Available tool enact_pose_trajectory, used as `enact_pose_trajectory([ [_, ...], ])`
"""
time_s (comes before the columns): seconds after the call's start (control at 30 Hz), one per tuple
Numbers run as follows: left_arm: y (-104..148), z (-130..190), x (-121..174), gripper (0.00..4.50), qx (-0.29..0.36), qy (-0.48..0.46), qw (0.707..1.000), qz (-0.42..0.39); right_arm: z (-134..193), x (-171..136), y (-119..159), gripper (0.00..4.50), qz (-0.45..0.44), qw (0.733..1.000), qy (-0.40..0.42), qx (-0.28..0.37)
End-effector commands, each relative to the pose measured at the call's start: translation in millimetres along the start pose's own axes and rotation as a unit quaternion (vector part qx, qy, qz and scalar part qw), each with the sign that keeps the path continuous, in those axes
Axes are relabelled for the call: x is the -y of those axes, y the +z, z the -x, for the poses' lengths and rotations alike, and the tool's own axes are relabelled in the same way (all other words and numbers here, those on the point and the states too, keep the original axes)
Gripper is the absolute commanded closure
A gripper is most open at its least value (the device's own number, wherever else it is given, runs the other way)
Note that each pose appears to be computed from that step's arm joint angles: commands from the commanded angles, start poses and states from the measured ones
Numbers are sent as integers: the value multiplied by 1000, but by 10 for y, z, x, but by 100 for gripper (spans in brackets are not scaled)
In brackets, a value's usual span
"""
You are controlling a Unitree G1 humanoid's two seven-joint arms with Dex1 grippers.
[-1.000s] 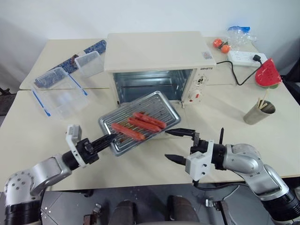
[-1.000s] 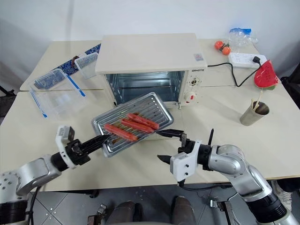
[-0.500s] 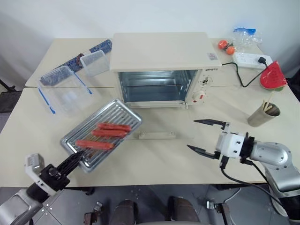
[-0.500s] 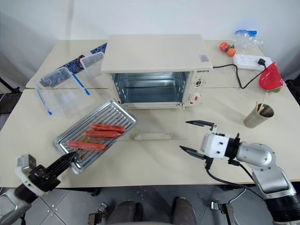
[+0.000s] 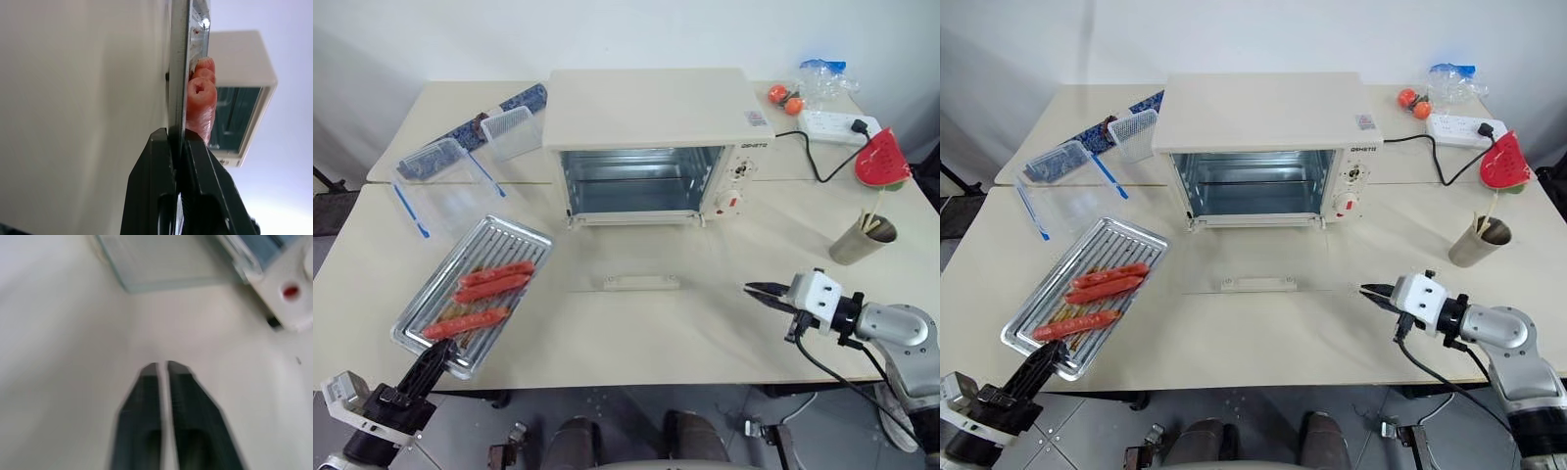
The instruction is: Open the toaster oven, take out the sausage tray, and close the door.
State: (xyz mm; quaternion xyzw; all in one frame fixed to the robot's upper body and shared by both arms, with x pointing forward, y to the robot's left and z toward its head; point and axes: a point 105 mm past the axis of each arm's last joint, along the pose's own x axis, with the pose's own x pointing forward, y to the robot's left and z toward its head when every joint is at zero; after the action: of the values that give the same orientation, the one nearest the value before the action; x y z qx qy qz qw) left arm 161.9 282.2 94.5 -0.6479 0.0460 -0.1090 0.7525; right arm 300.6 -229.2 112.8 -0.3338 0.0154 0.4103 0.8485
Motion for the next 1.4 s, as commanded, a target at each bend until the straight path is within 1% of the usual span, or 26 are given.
enact_pose_trajectory([
  [0.03, 107, 26, 133, 450, 45, -31, 998, -9, -152, 70, -48, 447, -20, 1000, -21, 8],
  [0.17, 105, 39, 113, 450, 65, -31, 997, -2, -263, 141, -40, 447, -24, 999, -38, 20],
  [0.27, 87, 35, 114, 450, 71, -30, 997, -1, -358, 130, 187, 447, -18, 996, -14, 85],
  [0.37, 104, 47, 102, 450, 77, -24, 997, -1, -382, 89, 310, 447, -30, 993, 9, 115],
  [0.43, 111, 49, 100, 450, 77, -21, 997, -3, -392, 7, 346, 447, 5, 993, 41, 107],
  [0.5, 107, 49, 97, 450, 71, -18, 997, -4, -379, -174, 374, 447, 43, 988, 107, 107],
  [0.53, 105, 44, 94, 450, 69, -17, 997, -4, -381, -180, 424, 447, 35, 986, 106, 121],
  [0.6, 108, 14, 85, 450, 64, -15, 998, -3, -404, -73, 562, 447, -2, 985, 73, 154],
  [0.73, 97, -45, 98, 450, 54, -19, 998, -4, -377, 125, 692, 447, -20, 984, 19, 179],
  [0.87, 103, -72, 104, 450, 49, -21, 999, -4, -338, 188, 719, 447, -12, 984, 1, 180],
  [0.93, 103, -84, 104, 450, 47, -21, 999, -4, -310, 255, 759, 447, -8, 982, -22, 189],
  [1.13, 85, -110, 106, 450, 31, -19, 999, -6, -264, 516, 1005, 447, 0, 966, -98, 238],
  [1.2, 61, -135, 117, 450, 20, -21, 1000, -8, -248, 597, 1115, 447, 17, 958, -126, 259],
  [1.27, 25, -163, 144, 450, 4, -26, 1000, -12, -256, 612, 1197, 447, 27, 954, -128, 271],
  [1.37, 38, -189, 156, 450, -6, -24, 1000, -17, -263, 658, 1284, 447, 14, 949, -134, 285],
  [1.4, 26, -200, 157, 450, -19, -21, 999, -20, -263, 665, 1304, 447, 14, 949, -134, 286],
])
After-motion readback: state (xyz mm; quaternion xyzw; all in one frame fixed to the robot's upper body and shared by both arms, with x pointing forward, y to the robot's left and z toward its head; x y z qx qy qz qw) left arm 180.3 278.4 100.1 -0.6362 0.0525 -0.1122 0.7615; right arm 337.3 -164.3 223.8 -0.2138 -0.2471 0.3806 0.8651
